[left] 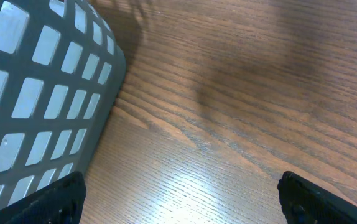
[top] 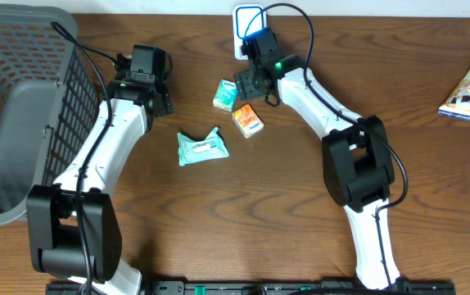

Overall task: Scan the item barcode
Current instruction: 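Reach the right gripper to the green Zam-Buk tin and grasp it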

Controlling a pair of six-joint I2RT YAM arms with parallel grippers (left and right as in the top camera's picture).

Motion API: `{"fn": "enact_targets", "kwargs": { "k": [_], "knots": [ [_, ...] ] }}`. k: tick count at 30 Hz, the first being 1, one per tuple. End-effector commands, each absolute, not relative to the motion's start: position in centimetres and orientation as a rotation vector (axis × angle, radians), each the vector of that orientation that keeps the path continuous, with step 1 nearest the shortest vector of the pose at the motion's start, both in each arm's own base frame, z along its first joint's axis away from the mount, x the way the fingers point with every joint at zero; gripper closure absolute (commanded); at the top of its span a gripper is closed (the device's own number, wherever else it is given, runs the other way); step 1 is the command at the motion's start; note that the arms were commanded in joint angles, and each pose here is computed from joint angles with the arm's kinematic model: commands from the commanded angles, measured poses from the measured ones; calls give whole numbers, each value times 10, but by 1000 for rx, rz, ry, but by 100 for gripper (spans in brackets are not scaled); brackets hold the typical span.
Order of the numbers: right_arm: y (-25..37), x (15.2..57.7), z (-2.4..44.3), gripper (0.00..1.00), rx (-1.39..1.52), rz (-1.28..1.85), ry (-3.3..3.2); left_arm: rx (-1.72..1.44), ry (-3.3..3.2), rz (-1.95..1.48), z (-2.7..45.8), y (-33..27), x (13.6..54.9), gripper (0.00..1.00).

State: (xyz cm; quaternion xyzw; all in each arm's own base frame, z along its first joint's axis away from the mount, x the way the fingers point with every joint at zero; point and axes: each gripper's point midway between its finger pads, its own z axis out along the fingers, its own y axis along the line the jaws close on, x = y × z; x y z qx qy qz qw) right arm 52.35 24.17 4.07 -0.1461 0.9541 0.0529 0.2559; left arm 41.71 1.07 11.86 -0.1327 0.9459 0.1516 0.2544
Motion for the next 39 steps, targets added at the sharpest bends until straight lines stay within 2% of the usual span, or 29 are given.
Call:
{"fn": "enact_targets", "kwargs": {
  "k": [1,9,14,18,23,29,39],
  "knots": [
    [223,522,20,19,-361,47,2631,-360,2553,425,125,13,419,2],
    [223,517,-2,18,-356,54,2678,-360,2553,425,125,13,419,2],
    [224,513,-6,17,-248,74,2708,-360,2553,425,125,13,419,2],
    [225,514,-6,11,-211,84,2708,-360,2553,425,125,13,419,2],
    [224,511,-6,9,-212,79,2718,-360,2553,425,125,13,419,2],
    [220,508,-6,20,-210,69,2736,-360,2553,425,125,13,419,2],
    [182,502,8,23,-135,28,2802,-360,2553,425,125,13,419,2]
  ]
}}
